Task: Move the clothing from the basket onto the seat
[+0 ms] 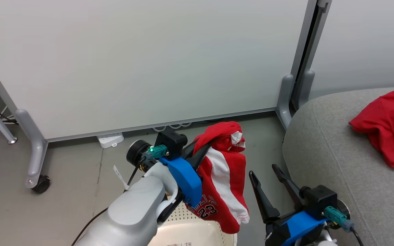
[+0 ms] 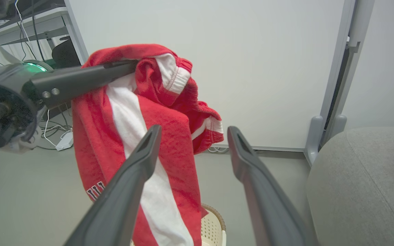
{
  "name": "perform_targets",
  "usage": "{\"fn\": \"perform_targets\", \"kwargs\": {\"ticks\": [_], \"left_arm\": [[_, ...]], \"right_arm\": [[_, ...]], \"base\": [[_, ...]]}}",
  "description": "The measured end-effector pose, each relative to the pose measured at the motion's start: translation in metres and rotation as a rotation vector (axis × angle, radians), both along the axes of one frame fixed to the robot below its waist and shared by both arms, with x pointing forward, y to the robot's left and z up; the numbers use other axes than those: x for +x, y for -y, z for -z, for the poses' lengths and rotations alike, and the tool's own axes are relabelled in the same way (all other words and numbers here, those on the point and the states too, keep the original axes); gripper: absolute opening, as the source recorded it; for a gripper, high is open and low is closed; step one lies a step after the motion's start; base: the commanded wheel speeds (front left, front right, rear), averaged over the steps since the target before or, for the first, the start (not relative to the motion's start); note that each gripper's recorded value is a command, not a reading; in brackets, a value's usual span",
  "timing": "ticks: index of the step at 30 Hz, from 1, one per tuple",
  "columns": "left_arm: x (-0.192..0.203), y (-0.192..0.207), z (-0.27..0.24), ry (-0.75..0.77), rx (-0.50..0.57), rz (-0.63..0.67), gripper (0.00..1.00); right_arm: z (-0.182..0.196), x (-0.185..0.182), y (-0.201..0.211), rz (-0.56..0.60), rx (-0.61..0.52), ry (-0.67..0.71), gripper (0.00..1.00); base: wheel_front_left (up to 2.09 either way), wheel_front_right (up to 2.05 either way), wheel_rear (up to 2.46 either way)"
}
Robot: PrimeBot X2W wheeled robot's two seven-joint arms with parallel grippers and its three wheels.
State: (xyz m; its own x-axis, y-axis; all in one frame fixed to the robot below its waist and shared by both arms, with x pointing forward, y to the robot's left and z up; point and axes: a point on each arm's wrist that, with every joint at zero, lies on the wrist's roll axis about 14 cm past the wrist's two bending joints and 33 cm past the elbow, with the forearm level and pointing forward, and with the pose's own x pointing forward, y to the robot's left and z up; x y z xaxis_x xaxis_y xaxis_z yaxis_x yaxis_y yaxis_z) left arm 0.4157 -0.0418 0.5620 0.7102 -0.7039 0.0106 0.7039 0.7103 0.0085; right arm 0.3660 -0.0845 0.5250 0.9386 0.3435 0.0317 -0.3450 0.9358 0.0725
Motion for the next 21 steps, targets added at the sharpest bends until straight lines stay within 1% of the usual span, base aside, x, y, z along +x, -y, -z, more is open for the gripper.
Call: {"fn": "perform_targets", "kwargs": {"ticks": [3, 10, 11, 13, 21], "left_arm": [[0.0, 0.001, 0.002, -0.007, 0.004, 0.002, 0.0], [0.001, 0.004, 0.002, -0.012, 0.007, 0.01, 0.0], [0.001, 0.006, 0.002, -0.012, 0.005, 0.012, 0.0], [0.001, 0.008, 0.002, -0.014, 0.004, 0.019, 0.0], [-0.004, 0.016, -0.004, -0.008, -0.008, 0.047, 0.0]], "right_arm": [[0.003, -0.002, -0.003, -0.009, 0.001, -0.012, 1.0], [0.018, -0.013, -0.035, -0.112, -0.024, -0.064, 1.0], [0.024, -0.015, -0.046, -0.15, -0.043, -0.085, 1.0], [0.029, -0.016, -0.056, -0.183, -0.064, -0.098, 1.0], [0.044, -0.005, -0.073, -0.257, -0.158, -0.127, 1.0]], "base": [[0.0, 0.0, 0.0], [0.0, 0.0, 0.0], [0.0, 0.0, 0.0], [0.0, 0.0, 0.0], [0.0, 0.0, 0.0]]}}
